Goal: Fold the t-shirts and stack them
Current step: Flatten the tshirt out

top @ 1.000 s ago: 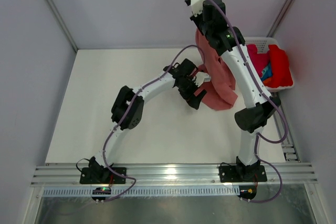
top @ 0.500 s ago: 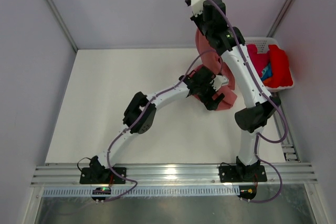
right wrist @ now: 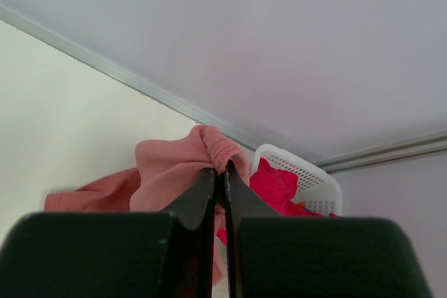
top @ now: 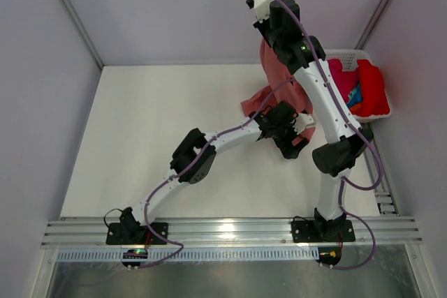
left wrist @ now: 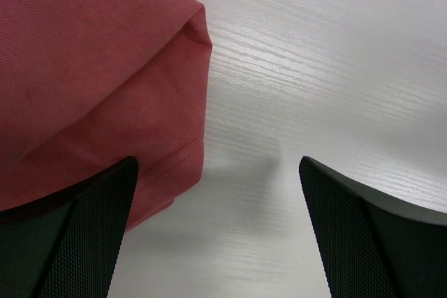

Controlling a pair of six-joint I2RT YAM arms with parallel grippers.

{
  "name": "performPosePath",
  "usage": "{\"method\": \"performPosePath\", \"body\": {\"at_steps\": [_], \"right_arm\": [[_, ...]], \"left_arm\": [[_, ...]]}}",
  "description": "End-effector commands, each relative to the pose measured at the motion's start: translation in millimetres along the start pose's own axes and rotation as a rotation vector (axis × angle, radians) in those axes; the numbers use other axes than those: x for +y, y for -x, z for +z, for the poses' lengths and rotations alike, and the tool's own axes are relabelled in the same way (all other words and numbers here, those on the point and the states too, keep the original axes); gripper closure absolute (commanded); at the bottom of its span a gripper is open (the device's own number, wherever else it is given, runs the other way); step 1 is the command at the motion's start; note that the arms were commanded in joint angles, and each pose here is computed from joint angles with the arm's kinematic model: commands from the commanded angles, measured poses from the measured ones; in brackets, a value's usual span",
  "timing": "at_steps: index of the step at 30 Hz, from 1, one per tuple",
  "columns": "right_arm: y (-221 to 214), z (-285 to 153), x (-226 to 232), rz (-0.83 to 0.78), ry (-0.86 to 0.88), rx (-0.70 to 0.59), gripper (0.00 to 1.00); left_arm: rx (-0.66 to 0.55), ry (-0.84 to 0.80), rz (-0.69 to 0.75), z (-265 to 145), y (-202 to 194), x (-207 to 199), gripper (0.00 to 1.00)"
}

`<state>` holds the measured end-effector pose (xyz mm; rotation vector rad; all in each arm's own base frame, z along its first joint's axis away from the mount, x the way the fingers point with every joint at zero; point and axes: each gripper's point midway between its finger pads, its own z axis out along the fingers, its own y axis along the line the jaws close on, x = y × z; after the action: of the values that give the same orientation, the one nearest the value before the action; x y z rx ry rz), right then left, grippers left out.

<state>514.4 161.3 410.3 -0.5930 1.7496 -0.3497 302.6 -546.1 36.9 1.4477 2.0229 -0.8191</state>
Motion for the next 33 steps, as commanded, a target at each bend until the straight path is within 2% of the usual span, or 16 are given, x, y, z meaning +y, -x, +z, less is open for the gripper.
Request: {"method": "performPosePath", "body": {"at_steps": [1,5,8,10,11,14,15,20,22,25,28,29,30,31,32,33], "right_arm": [[31,-23,-25,0.04,-0.063,-0.1,0.97],[31,-26,-26,0.045,-0.061,-0.098,0.97],[30,-27,-26,0.045,-0.061,-0.095,0.97],[30,-27,-27,0.043,-0.065,-0.096,0.97],[30,-28,-28,0.042,-0.066,-0.097,0.97],[31,-29,-30,0.039,-0.077,-0.098,0.97],[31,-29,-30,0.038,-0.078,-0.097,0.97],[29,-29,-34,0.025,-0.098,-0.089,0.97],[27,-29,-36,0.018,-0.112,-0.085,0.97],[27,-29,-42,0.009,-0.143,-0.082,0.97],[28,-30,-49,-0.007,-0.179,-0.08,0.97],[28,-30,-52,-0.019,-0.187,-0.08,0.97],[31,-31,-56,-0.019,-0.2,-0.092,0.97],[32,-31,-60,-0.024,-0.211,-0.096,0.97],[32,-31,-64,-0.041,-0.226,-0.096,0.97],[36,-34,-71,-0.036,-0.246,-0.111,0.97]], "left_arm": [[-0.068,0.02,0.023,6,17,2,0.01],[-0.09,0.055,0.026,11,23,9,0.01],[-0.089,0.089,0.039,15,20,17,0.13],[-0.084,0.106,0.049,15,19,21,0.32],[-0.079,0.112,0.051,15,17,22,0.51],[-0.065,0.153,0.045,14,13,29,0.84],[-0.06,0.163,0.042,14,10,32,1.0],[-0.025,0.301,-0.001,-2,3,60,1.0],[-0.017,0.351,-0.056,-18,-4,83,1.0],[-0.002,0.451,-0.161,-63,-13,127,1.0],[-0.004,0.669,-0.279,-147,-19,188,1.0],[-0.004,0.725,-0.303,-181,-17,196,1.0],[0.001,0.829,-0.332,-222,-26,227,1.0],[-0.007,0.884,-0.346,-249,-27,239,1.0],[-0.027,0.958,-0.349,-298,-26,258,1.0],[-0.037,0.999,-0.349,-324,-25,265,1.0]]}}
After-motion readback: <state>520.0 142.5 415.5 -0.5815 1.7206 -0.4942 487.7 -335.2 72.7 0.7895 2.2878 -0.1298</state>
